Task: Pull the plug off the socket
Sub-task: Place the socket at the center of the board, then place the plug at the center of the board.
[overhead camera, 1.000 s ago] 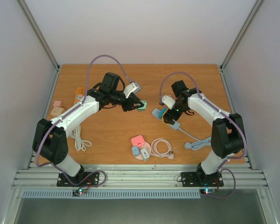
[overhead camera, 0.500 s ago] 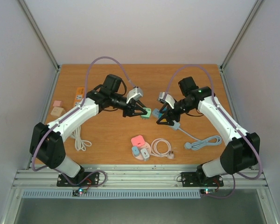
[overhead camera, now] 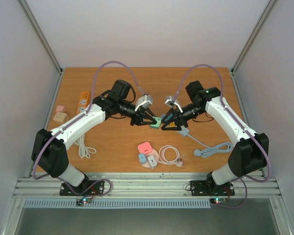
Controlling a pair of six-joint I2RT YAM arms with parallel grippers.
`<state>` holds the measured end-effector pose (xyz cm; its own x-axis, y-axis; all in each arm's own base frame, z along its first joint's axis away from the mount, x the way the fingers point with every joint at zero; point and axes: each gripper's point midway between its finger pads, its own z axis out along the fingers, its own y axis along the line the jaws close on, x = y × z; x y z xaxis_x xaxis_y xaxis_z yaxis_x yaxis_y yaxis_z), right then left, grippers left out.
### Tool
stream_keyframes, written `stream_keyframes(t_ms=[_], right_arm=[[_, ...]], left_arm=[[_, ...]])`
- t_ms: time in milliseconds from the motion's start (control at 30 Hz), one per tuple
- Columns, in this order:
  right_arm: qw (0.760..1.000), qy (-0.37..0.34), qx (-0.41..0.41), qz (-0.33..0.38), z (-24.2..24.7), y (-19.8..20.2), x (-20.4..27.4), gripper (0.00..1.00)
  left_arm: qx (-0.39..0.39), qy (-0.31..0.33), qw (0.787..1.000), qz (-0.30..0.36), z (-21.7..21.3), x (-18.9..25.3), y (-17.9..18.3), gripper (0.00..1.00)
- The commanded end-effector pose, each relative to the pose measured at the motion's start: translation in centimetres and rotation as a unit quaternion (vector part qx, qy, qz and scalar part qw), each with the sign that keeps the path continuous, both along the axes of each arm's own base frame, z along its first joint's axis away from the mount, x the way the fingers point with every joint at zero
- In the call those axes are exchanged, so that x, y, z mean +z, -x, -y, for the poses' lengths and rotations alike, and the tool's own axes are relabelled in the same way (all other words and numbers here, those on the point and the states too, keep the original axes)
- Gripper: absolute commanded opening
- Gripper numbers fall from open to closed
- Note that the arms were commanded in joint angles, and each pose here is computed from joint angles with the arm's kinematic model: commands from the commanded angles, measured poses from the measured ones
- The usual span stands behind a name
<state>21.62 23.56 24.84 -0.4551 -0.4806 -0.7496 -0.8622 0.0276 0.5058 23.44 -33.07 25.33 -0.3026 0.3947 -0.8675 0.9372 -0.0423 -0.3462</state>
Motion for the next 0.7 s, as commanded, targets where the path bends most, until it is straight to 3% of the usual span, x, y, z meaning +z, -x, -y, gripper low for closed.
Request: stream_keyframes(t_ms=[0, 233, 667], right_arm=[[1.0, 0.0, 0.0, -0.002, -0.7, -0.3, -0.3, 0.57], [1.0, 0.03, 0.005, 0.007, -1.1, -0.3, -1.7, 0.55], [0.999, 0.036, 0.025, -0.007, -1.8, 0.5, -2.2, 0.4]], left_arm=[[-0.018, 0.025, 1.0, -0.004, 0.7, 1.2, 0.7, 0.01], [-0.022, 0.019, 1.0, -0.009, 1.1, 0.6, 1.0, 0.0], [-0.018, 0.01, 1.0, -0.01, 1.5, 0.0, 0.9, 0.01]])
